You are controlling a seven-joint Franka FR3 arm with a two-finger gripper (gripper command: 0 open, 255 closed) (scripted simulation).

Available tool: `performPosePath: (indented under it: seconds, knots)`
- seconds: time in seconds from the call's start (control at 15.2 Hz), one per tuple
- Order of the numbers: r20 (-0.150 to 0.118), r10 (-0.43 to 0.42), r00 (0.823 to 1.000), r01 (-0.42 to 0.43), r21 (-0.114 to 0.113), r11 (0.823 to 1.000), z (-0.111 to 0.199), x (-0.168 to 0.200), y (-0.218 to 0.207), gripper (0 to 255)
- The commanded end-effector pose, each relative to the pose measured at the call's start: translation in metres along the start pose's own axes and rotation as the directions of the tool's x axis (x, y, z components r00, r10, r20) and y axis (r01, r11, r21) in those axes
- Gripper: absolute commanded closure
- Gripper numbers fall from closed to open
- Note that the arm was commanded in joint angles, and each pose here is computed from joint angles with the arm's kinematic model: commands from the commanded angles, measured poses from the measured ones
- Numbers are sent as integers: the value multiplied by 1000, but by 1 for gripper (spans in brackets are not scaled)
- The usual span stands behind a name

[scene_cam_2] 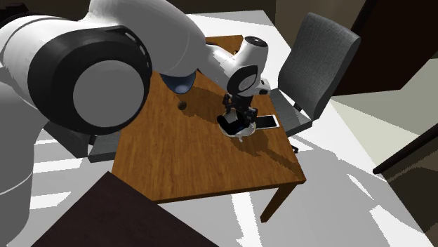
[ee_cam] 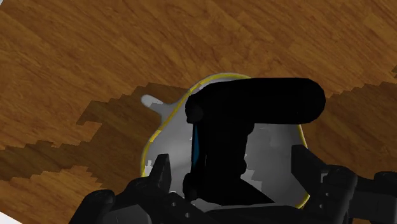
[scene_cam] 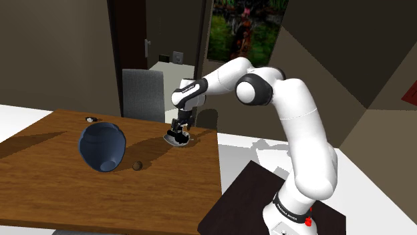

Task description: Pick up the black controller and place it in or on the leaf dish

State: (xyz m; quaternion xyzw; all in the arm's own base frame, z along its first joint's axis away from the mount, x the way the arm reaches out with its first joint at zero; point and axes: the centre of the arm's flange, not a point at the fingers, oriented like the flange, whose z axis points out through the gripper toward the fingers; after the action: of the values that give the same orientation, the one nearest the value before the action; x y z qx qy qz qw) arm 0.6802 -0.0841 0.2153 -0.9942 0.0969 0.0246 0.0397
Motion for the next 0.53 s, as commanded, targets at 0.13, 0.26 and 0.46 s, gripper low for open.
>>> performPosePath:
  seconds: [0.13,0.26,0.46]
  knots:
    - [0,0,1000,0,0,1000,-34,1,1,0]
    - [0,0,1000,0,0,1000,-34,1,1,0]
    - [0,0,1000,0,0,1000,-34,1,1,0]
